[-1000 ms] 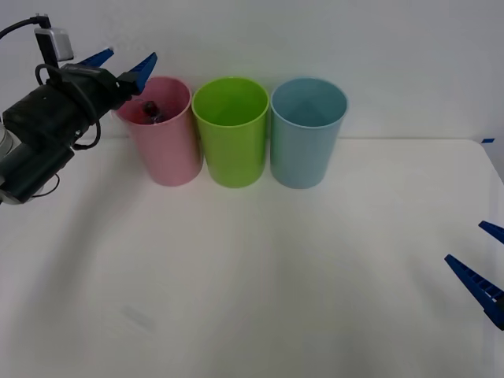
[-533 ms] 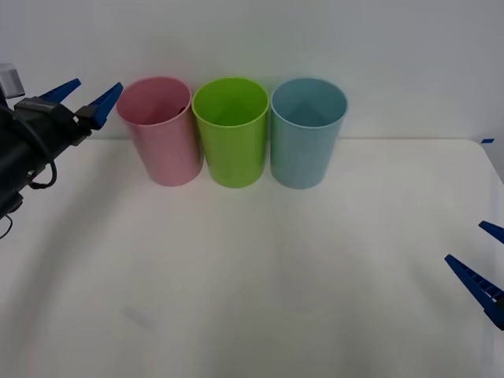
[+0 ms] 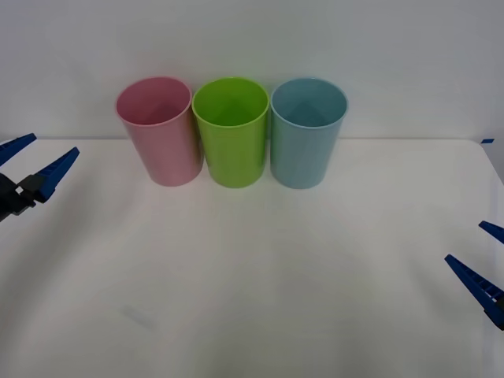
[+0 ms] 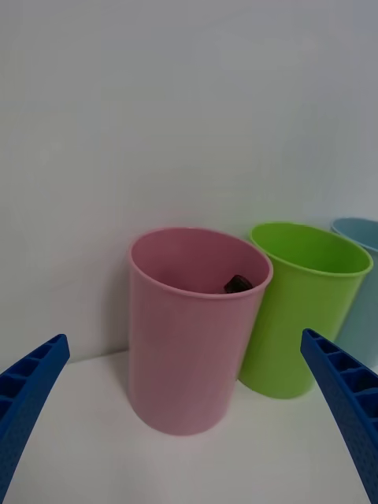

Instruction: Grasp the object on the table and drop it into the matching bin: aluminum can to the light blue bin, PET bottle to the pink bin.

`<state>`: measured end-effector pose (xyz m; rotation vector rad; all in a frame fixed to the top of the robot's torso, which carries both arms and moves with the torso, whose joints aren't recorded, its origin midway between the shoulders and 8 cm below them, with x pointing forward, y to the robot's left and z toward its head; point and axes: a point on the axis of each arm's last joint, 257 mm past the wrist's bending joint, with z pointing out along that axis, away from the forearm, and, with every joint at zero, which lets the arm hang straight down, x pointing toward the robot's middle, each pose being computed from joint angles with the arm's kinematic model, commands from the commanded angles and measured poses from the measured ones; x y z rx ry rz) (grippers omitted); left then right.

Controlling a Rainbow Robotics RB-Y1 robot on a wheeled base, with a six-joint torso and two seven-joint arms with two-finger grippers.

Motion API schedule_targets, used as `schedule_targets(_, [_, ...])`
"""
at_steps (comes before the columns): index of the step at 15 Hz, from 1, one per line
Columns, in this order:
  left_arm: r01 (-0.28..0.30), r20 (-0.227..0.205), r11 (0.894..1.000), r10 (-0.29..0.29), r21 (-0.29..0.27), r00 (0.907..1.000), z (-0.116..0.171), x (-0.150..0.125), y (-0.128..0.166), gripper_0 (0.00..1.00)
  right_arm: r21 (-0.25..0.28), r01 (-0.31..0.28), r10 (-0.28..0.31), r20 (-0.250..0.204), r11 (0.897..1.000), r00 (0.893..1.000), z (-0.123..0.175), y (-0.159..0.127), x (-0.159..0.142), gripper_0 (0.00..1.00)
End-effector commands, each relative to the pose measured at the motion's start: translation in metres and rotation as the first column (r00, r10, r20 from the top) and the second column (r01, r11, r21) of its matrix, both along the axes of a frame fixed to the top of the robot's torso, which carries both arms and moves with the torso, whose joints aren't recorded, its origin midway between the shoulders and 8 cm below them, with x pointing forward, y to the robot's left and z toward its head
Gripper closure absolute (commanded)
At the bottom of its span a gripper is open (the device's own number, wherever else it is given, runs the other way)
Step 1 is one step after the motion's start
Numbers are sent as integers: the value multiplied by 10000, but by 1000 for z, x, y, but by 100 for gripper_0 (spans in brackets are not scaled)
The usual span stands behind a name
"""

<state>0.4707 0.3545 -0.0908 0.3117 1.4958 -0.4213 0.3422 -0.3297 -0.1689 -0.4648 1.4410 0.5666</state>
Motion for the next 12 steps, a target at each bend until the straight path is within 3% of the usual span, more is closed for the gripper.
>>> schedule_targets(1, [167,-287,9993,-157,345,9995,-16,-24,12,0,0,0,0,0,10000,10000,0,0,0,0])
schedule_targets(8, [1050,-1102,9891,-935,1033,9895,-52,-95,35,0,0,0,0,0,10000,10000,0,0,0,0])
schedule_targets(12, [1212,-1139,9777,-1026,1714,9882,-73,-117,60,0,0,0,0,0,10000,10000,0,0,0,0])
